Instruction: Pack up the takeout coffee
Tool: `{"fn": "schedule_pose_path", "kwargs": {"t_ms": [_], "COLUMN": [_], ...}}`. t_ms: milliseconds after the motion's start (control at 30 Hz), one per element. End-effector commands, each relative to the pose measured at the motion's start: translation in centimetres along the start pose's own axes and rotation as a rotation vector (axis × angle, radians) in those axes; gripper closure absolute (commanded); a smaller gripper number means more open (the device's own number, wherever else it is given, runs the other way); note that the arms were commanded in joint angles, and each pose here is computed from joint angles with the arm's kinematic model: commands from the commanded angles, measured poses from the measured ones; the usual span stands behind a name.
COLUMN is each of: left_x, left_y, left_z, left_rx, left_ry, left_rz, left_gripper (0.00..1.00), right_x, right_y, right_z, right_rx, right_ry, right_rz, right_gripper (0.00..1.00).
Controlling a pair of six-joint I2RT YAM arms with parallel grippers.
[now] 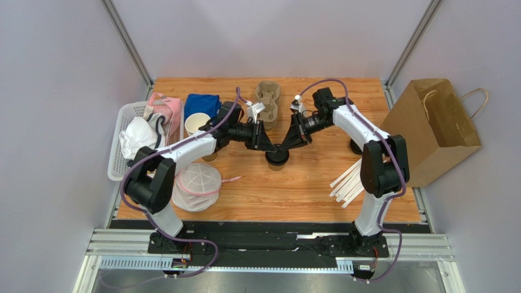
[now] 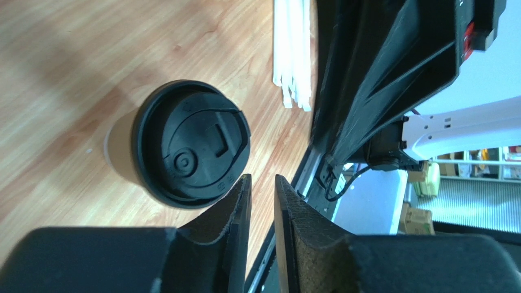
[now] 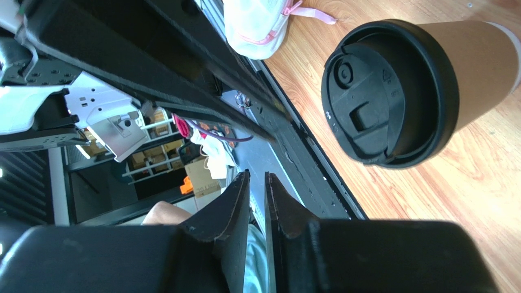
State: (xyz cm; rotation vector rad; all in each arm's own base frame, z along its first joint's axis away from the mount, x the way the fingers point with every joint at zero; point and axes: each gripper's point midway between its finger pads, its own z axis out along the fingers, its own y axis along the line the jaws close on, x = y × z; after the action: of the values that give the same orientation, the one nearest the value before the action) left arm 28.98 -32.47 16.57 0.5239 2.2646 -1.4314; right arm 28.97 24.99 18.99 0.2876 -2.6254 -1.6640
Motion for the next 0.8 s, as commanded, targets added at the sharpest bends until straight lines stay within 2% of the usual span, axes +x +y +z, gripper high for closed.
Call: {"fn": "schedule_pose_path", "kwargs": {"t_ms": [0, 300, 500, 600, 633, 700, 733, 767], "left_x": [-0.7, 1.2, -0.5, -1.9, -2.4, -3.1, -3.5, -3.5], "left_y": [0.3, 3.8, 0.7, -2.2, -3.2, -5.2, -5.8, -6.8], "left_z": [1.8, 3.1, 2.1, 1.0, 0.6, -0.6, -1.1, -2.1], "left_rx": [0.034, -0.026, 0.052, 0.11, 0.127, 0.145, 0.145, 0.141], "left_ry": [-0.002, 0.052, 0.024, 0.007, -0.002, -0.009, -0.017, -0.018], "left_rz": [0.006, -0.093, -0.02, 0.045, 0.067, 0.094, 0.111, 0.121], "left_gripper": [0.74, 0.76, 0.72, 0.62, 0.55, 0.48, 0.42, 0.4], "right_x": [-0.2, -0.3, -1.6, -2.2, -1.9, -2.3, -1.9, -2.2], "right_y": [-1.6, -5.9, -2.3, 1.3, 2.7, 4.8, 6.0, 6.1], "right_z": [1.2, 2.9, 1.5, 0.0, -0.6, -1.8, -2.5, -3.0], "right_rx": [0.002, 0.067, 0.027, -0.007, -0.018, -0.017, -0.005, 0.037], "right_ry": [0.022, 0.059, 0.027, -0.005, -0.016, -0.047, -0.065, -0.093], "right_rz": [0.036, 0.117, 0.032, -0.069, -0.102, -0.188, -0.224, -0.258], "right_gripper": [0.82, 0.84, 0.79, 0.7, 0.62, 0.51, 0.42, 0.38]}}
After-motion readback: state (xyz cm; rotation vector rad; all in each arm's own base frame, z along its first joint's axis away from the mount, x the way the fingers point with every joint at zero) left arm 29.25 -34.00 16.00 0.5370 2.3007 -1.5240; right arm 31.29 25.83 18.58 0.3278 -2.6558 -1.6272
